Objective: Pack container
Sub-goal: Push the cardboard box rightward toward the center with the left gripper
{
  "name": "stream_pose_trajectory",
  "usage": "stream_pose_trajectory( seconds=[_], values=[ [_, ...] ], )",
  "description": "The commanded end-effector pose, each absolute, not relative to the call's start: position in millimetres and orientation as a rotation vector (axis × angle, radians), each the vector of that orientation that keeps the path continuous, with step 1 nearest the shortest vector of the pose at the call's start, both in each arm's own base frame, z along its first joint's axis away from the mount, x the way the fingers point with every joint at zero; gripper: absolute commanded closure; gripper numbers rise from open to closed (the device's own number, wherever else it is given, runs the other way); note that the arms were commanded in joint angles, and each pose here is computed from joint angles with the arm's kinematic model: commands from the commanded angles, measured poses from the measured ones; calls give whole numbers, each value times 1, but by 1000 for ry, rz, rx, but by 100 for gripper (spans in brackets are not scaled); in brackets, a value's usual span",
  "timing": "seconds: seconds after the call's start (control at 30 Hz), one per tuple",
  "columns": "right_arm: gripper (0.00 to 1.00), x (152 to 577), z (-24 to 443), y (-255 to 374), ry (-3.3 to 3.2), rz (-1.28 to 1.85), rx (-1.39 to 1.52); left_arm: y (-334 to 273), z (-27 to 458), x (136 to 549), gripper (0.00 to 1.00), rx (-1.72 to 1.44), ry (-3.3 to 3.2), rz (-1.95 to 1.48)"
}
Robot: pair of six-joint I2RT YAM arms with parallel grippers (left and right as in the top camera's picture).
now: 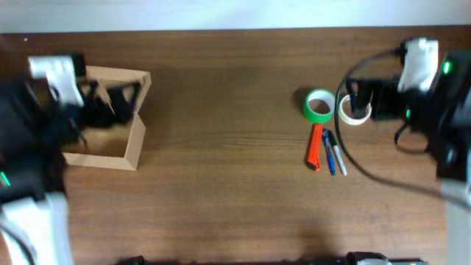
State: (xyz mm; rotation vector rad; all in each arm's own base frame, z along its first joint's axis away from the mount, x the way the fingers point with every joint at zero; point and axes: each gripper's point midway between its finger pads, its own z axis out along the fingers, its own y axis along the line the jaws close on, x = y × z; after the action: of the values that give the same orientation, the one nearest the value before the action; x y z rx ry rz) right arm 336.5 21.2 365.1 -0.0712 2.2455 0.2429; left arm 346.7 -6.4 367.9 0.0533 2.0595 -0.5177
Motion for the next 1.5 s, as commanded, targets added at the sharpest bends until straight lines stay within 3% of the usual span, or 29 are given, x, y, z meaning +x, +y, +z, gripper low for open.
stream_pose_trajectory(
  seconds=[0.0,0.23,0.3,0.33,0.47,0.57,0.93,1.2,1.3,1.37,1.4,1.47],
  values=[
    [1,356,362,15,2324,217,-70,3,373,381,0,153,2115,-510],
    [1,350,302,7,2593,211,25,9,302,397,2,134,2364,-608],
    [1,345,289,-1,2660,153,74,21,269,392,31,77,2507,-559],
    [1,343,284,-5,2687,123,85,30,250,386,37,33,2599,-512],
    [1,343,280,-8,2703,112,121,59,193,359,38,-80,2909,-332],
    [1,346,282,-8,2688,110,120,64,171,351,48,-35,3009,-285],
    [1,349,280,-11,2687,91,124,33,108,348,49,256,3107,-5],
    [1,349,280,-11,2688,92,124,36,64,335,52,223,3140,36],
    [1,349,280,-11,2688,92,125,36,57,335,62,211,3133,36],
    [1,348,279,-11,2690,92,125,36,55,336,92,189,3130,37],
    [1,348,279,-11,2691,92,125,35,55,336,98,177,3128,37],
    [1,348,279,-11,2692,93,125,35,55,337,98,161,3125,38]
  ],
)
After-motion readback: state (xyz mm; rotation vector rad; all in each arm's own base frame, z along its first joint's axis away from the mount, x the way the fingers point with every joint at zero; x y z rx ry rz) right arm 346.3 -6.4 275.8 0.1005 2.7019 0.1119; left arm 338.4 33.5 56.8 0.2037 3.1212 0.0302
